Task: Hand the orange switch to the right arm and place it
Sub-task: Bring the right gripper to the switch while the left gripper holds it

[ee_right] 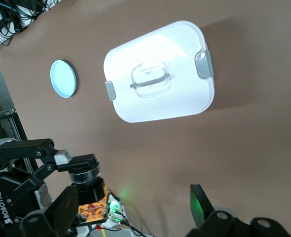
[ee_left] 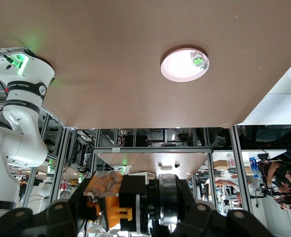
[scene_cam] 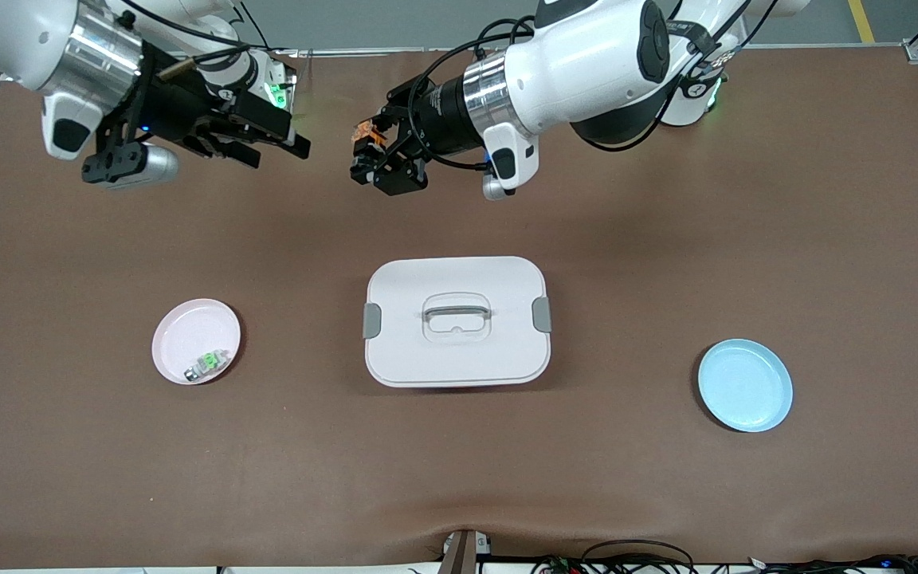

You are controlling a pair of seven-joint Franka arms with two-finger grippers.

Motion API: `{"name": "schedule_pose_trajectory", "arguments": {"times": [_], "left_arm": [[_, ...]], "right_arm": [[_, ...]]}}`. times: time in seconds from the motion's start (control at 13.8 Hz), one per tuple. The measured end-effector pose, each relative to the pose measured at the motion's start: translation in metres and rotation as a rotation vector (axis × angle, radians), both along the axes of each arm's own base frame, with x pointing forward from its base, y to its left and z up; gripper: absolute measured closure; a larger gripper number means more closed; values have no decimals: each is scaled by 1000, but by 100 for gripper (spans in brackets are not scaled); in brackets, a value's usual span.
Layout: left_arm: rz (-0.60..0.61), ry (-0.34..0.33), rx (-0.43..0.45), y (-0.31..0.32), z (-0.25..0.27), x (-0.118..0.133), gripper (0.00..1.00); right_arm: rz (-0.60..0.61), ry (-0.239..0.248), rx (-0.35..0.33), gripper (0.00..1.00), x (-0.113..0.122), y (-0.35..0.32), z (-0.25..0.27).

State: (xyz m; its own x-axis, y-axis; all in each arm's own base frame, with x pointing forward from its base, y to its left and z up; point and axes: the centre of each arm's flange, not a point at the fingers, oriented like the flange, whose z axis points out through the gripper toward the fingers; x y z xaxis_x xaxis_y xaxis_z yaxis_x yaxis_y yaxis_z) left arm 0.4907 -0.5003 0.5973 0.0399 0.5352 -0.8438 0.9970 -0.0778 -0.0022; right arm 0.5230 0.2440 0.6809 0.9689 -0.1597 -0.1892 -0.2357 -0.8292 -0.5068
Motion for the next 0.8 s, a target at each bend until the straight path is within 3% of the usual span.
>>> {"name": "schedule_pose_trajectory", "arguments": {"times": [0.36,0.8], "left_arm": [[2,-1,0,1,0,1,28],[7,-3,-1,2,0,2,28]], "right_arm": [[-58,46,0,0,-13,31,3],[-34,7,-4,0,-25,62,1]]}}
